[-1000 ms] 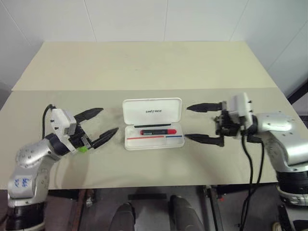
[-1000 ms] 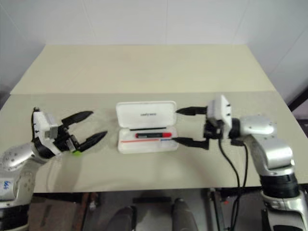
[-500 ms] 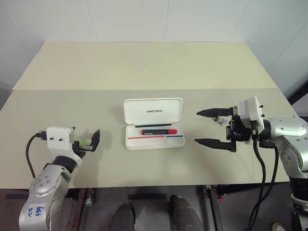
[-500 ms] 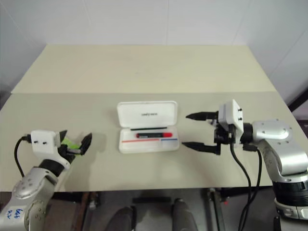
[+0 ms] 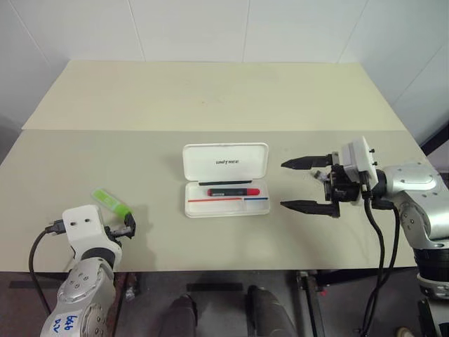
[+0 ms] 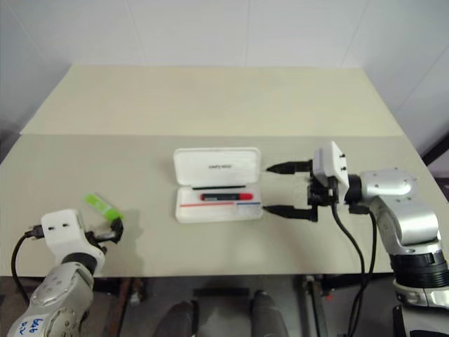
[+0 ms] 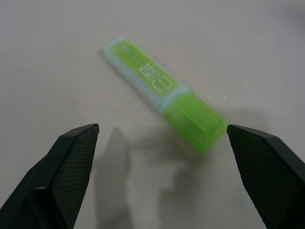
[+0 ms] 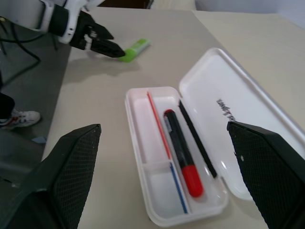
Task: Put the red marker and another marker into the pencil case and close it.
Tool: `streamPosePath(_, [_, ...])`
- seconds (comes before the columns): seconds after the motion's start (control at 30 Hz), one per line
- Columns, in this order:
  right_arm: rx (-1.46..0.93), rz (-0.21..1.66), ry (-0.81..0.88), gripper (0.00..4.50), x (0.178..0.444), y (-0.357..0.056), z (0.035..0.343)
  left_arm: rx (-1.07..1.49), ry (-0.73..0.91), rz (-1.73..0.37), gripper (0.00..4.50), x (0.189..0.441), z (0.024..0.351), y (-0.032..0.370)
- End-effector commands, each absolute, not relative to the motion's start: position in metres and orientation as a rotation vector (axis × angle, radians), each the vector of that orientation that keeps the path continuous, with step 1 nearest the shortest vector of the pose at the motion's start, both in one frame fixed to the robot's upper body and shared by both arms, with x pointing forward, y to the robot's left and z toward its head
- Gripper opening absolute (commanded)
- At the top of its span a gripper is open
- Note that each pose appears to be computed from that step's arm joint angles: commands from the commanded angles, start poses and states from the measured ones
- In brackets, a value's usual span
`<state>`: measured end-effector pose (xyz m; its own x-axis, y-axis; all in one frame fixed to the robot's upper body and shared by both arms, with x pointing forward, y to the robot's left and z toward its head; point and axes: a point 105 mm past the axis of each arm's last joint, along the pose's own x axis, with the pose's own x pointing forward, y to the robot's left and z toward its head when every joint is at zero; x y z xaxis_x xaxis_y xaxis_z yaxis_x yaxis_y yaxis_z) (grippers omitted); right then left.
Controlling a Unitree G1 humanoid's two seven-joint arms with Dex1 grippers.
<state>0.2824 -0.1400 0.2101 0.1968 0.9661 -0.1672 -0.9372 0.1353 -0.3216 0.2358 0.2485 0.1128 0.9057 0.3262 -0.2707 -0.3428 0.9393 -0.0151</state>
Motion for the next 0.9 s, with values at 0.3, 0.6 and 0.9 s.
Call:
streamPosePath(0.3, [-0.423,1.386,-0.170,4.46,0.275,-0.132,0.227,-0.083,0.270,0.335,4.50,0.251,0.112,0.249])
streamPosePath(0.6, [-0.410,1.368,-0.196,4.46,0.275,-0.130,0.229,-0.092,0.310,0.316,4.50,0.260,0.106,0.249])
streamPosePath(0.9, [-0.408,1.354,-0.228,4.50,0.277,-0.127,0.233,-0.107,0.337,0.331,2.21,0.262,0.105,0.256])
